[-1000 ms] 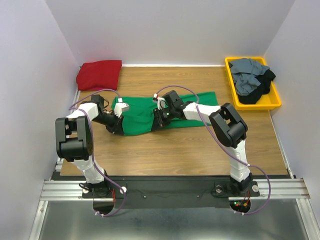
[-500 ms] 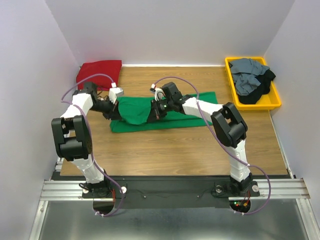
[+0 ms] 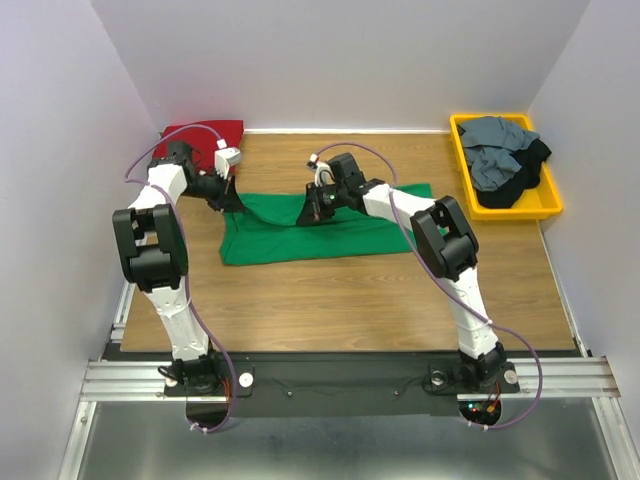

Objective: Fold and stack the t-shirts
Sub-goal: Fold the tshirt

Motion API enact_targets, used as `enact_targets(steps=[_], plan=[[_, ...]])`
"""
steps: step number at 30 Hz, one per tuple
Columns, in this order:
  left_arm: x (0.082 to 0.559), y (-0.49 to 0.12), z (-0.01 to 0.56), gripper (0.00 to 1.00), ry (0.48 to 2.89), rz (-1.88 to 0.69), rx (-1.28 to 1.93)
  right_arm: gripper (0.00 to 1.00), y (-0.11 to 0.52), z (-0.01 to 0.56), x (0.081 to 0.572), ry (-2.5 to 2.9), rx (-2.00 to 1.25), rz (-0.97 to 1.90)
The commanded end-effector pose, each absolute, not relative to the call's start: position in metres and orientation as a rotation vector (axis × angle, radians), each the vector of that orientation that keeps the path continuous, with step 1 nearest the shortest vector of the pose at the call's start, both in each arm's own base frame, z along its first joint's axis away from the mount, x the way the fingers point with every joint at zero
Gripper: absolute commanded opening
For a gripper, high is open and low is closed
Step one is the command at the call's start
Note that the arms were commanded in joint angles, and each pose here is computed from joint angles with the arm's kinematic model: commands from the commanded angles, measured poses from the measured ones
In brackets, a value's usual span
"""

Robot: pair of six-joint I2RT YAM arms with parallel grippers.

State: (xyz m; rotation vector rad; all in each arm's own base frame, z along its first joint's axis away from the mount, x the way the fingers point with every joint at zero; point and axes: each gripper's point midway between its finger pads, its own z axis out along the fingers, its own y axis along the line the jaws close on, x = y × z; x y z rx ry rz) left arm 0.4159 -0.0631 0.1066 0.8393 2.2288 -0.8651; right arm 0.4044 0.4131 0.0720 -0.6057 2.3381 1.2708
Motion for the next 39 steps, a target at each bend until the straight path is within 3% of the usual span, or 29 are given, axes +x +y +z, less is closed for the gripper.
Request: enact_targets(steps=[1,6,7,8,10,17,19,21,23,24,29,32,35,39], plan=[[0.44,-0.064,0.124,0.0,2.156,-0.872,0.793,0.07,0.422,0.091,0.424,2.255,-0.602,1.268],[0.455,-0.064,0.115,0.0,2.155,-0.882,0.748,0.14,0.414,0.089,0.442,2.242,-0.572,1.232],[0.457,-0.063,0.114,0.0,2.155,-0.88,0.741,0.2,0.413,0.091,0.445,2.234,-0.571,1.226],[0.459,-0.063,0.114,0.0,2.154,-0.874,0.732,0.35,0.413,0.092,0.446,2.235,-0.565,1.23],[0.465,-0.063,0.111,0.0,2.157,-0.87,0.696,0.39,0.41,0.096,0.448,2.229,-0.559,1.229],[0.461,-0.066,0.112,0.0,2.167,-0.914,0.652,0.36,0.401,0.114,0.45,2.2,-0.555,1.226],[0.458,-0.067,0.113,0.0,2.191,-0.936,0.597,0.39,0.398,0.117,0.451,2.197,-0.553,1.227],[0.458,-0.066,0.108,0.03,2.226,-0.936,0.542,0.48,0.395,0.121,0.451,2.194,-0.549,1.224],[0.459,-0.064,0.102,0.12,2.264,-0.927,0.485,0.49,0.393,0.125,0.45,2.188,-0.553,1.219],[0.461,-0.06,0.1,0.24,2.282,-0.908,0.445,0.49,0.389,0.129,0.449,2.189,-0.551,1.212],[0.469,-0.041,0.113,0.42,2.267,-0.842,0.328,0.47,0.371,0.138,0.441,2.185,-0.602,1.147],[0.467,-0.038,0.145,0.44,2.182,-0.775,0.377,0.46,0.35,0.147,0.438,2.192,-0.613,1.077],[0.446,-0.049,0.158,0.36,2.126,-0.773,0.486,0.35,0.319,0.135,0.433,2.235,-0.65,0.964],[0.421,-0.075,0.149,0.33,2.158,-0.782,0.587,0.24,0.283,0.117,0.428,2.297,-0.674,0.818]])
